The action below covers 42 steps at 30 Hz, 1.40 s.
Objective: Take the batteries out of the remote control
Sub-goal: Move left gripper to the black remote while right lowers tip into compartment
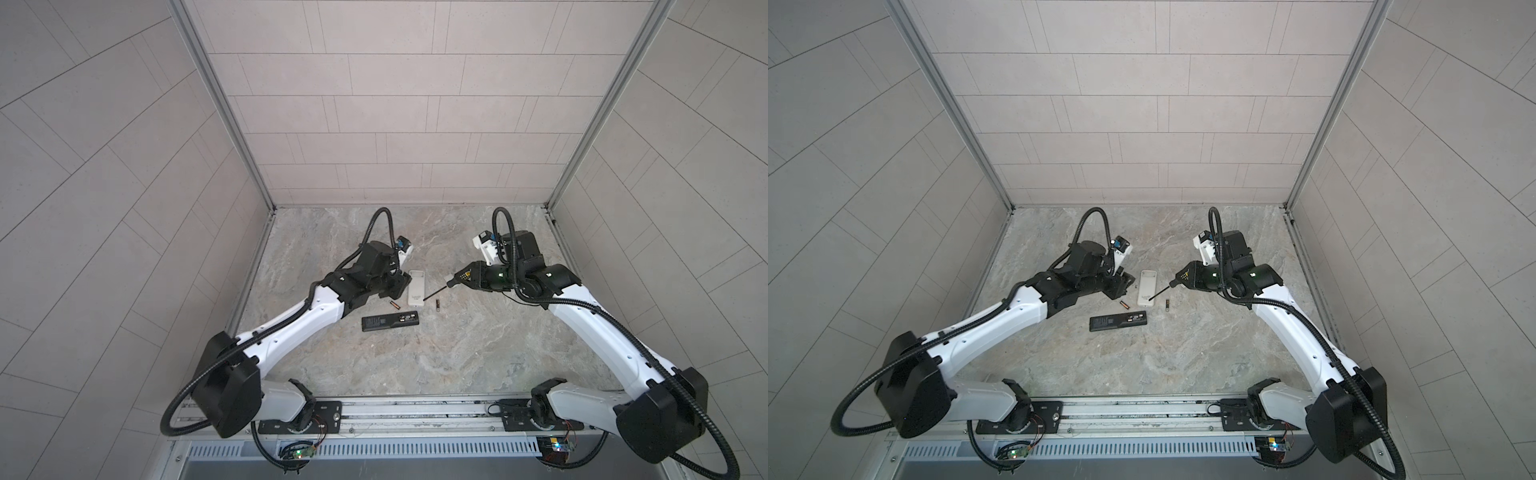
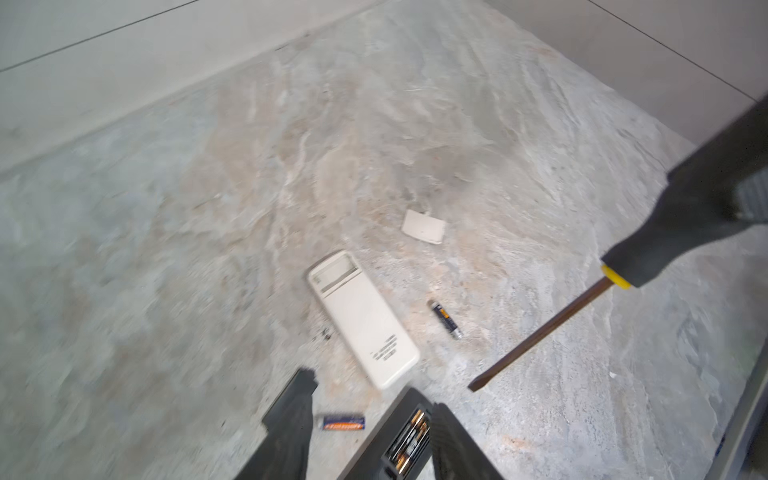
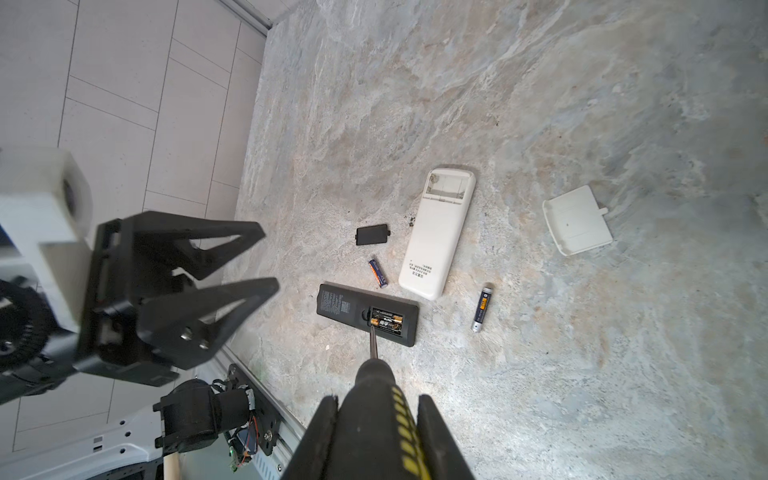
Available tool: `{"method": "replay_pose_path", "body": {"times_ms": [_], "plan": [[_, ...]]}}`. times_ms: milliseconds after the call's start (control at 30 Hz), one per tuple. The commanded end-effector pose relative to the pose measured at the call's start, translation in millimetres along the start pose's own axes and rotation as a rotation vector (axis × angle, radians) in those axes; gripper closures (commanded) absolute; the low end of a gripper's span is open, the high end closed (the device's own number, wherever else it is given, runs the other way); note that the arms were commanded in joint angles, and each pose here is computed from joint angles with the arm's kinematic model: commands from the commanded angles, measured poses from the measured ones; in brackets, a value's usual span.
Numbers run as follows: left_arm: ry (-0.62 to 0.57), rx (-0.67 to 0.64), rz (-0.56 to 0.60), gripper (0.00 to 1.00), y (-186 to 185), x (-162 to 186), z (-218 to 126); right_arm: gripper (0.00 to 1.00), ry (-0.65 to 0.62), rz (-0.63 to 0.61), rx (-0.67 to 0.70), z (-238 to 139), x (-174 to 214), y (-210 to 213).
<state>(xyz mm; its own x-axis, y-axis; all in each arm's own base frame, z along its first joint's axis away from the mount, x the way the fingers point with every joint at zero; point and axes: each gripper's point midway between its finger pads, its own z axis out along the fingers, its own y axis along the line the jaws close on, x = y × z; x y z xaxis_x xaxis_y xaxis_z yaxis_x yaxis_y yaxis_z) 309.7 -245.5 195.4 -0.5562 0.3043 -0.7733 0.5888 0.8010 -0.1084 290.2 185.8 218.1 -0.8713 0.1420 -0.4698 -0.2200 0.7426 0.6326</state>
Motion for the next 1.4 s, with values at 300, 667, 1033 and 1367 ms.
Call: {"method": "replay_pose_path", "body": {"times_ms": [300, 667, 1033, 1367], "plan": [[0.283, -0.356, -0.548, 0.29, 71.6, 105.2, -52.0, 0.90, -0.075, -0.137, 0.087, 17.4, 2.1, 7.3], [0.678, -0.289, -0.668, 0.30, 48.9, 164.3, -32.5, 0.90, -0.011, -0.306, 0.181, 33.3, 35.8, 20.8], [0.707, -0.236, -0.669, 0.29, 43.2, 172.6, -17.2, 0.92, 0.046, -0.362, 0.230, 48.2, 39.6, 27.5], [0.724, -0.224, -0.678, 0.29, 42.3, 182.0, -5.5, 0.93, 0.095, -0.358, 0.261, 61.6, 46.1, 29.3]]}}
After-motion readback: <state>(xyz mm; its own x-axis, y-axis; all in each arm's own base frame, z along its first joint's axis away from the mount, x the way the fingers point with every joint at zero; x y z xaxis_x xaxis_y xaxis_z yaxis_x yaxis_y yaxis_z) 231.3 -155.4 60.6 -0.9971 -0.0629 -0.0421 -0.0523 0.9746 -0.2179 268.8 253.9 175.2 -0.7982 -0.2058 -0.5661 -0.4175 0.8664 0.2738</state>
